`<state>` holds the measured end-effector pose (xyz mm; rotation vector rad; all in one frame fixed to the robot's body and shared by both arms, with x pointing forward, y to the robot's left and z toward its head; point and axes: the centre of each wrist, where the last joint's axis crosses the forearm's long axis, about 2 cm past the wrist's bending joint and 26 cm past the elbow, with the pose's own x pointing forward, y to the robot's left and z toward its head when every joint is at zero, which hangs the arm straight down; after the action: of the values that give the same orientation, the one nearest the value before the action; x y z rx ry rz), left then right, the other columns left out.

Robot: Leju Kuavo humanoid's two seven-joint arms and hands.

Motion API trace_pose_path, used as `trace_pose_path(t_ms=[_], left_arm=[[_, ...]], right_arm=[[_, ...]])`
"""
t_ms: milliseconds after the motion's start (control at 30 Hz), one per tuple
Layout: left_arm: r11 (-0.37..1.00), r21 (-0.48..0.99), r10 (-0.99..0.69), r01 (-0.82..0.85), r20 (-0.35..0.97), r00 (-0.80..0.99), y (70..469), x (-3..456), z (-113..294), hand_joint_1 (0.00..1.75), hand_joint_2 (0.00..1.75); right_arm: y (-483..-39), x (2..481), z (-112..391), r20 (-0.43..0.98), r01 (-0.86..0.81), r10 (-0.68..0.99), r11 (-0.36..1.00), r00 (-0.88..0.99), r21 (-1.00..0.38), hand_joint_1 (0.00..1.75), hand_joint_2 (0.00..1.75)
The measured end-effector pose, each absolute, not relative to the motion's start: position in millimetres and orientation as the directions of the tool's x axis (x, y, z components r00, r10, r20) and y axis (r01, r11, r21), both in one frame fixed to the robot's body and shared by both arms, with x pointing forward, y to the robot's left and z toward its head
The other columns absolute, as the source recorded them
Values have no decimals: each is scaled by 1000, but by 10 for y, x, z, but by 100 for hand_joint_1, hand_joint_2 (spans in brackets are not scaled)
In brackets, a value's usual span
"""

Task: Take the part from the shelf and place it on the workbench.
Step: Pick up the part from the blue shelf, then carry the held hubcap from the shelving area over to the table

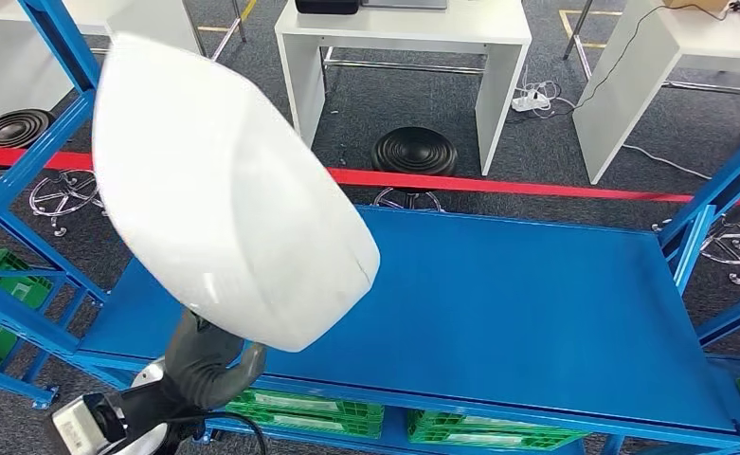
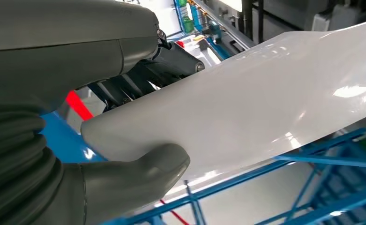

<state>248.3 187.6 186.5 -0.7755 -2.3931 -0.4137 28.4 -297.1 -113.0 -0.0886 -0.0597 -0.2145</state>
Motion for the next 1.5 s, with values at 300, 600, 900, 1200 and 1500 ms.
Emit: trace_pose_path(t_ms=[300,600,900,1200,1500], left_arm=[[744,-7,554,668,565,-611,1769,2365,1944,175,175],[729,-56,596,683,544,-591,1682,2323,1956,175,175],[724,-69,607,686,536,-587,1658,2321,1969,175,175],[710,-81,619,699,546,-565,1603,2313,1928,175,175],[683,-78,634,726,558,-536,1552,2304,1890,175,175]], right_arm=[[-2970,304,-1128,79,196,-190,977,979,-79,0,0],[-2970,321,-1127,66,185,-180,980,982,-79,0,0],[-2972,323,-1127,66,182,-177,980,982,-82,0,0],[-2986,345,-1124,72,184,-178,979,981,-86,0,0],[-2970,394,-1120,83,187,-180,979,980,-78,0,0]])
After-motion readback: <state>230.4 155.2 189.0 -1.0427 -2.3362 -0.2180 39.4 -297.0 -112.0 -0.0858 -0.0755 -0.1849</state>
